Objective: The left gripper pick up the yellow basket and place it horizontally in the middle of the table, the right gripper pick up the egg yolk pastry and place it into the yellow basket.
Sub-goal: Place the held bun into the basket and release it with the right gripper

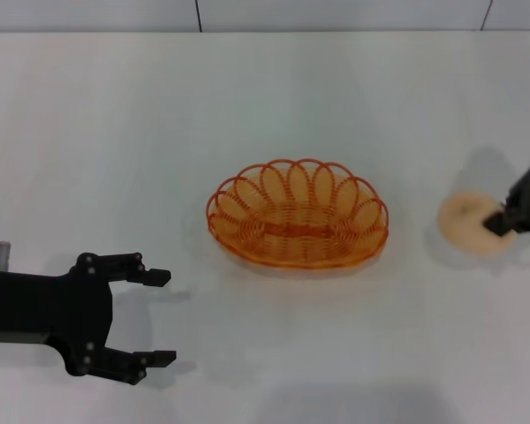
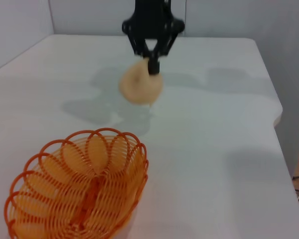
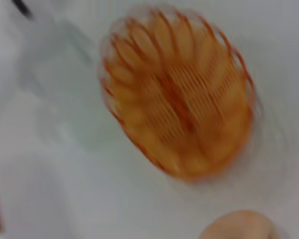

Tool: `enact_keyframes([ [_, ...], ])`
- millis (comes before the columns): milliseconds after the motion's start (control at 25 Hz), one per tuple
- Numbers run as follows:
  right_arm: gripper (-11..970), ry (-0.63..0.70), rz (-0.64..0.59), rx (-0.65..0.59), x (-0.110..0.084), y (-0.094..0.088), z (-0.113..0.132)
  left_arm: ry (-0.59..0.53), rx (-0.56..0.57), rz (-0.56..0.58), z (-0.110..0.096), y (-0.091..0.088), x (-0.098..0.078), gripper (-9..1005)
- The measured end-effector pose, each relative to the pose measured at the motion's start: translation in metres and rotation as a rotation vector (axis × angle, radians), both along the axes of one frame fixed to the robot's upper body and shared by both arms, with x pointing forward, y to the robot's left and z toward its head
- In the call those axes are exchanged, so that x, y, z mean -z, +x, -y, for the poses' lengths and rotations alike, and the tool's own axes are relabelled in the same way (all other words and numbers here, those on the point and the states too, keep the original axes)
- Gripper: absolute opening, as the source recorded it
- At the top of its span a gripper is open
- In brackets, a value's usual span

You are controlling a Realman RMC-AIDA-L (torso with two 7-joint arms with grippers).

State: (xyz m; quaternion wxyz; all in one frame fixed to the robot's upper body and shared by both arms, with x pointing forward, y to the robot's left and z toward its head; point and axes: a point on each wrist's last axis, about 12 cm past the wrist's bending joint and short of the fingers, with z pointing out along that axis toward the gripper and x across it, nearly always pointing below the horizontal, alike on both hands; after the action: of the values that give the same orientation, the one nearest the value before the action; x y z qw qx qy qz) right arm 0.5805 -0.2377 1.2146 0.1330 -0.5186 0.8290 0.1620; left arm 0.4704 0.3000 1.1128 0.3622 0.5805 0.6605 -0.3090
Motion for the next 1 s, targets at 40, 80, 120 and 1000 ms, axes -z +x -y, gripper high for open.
enact_keyframes([
  [40,41,0.039,0.008,-0.023,-0.008,-0.002,-0.003,0.0,-0.001,0.0,0.0,0.0,0.0,880],
  [80,41,0.088,0.021,-0.051,-0.016,-0.004,-0.007,0.0,-0.001,0.0,0.0,0.0,0.0,880],
  [120,40,0.138,0.034,-0.077,-0.023,-0.006,-0.011,-0.001,-0.002,0.001,0.0,0.0,0.0,880],
  [1000,96,0.386,0.204,-0.129,0.027,0.015,-0.106,-0.006,-0.013,0.013,0.001,0.004,-0.001,880],
])
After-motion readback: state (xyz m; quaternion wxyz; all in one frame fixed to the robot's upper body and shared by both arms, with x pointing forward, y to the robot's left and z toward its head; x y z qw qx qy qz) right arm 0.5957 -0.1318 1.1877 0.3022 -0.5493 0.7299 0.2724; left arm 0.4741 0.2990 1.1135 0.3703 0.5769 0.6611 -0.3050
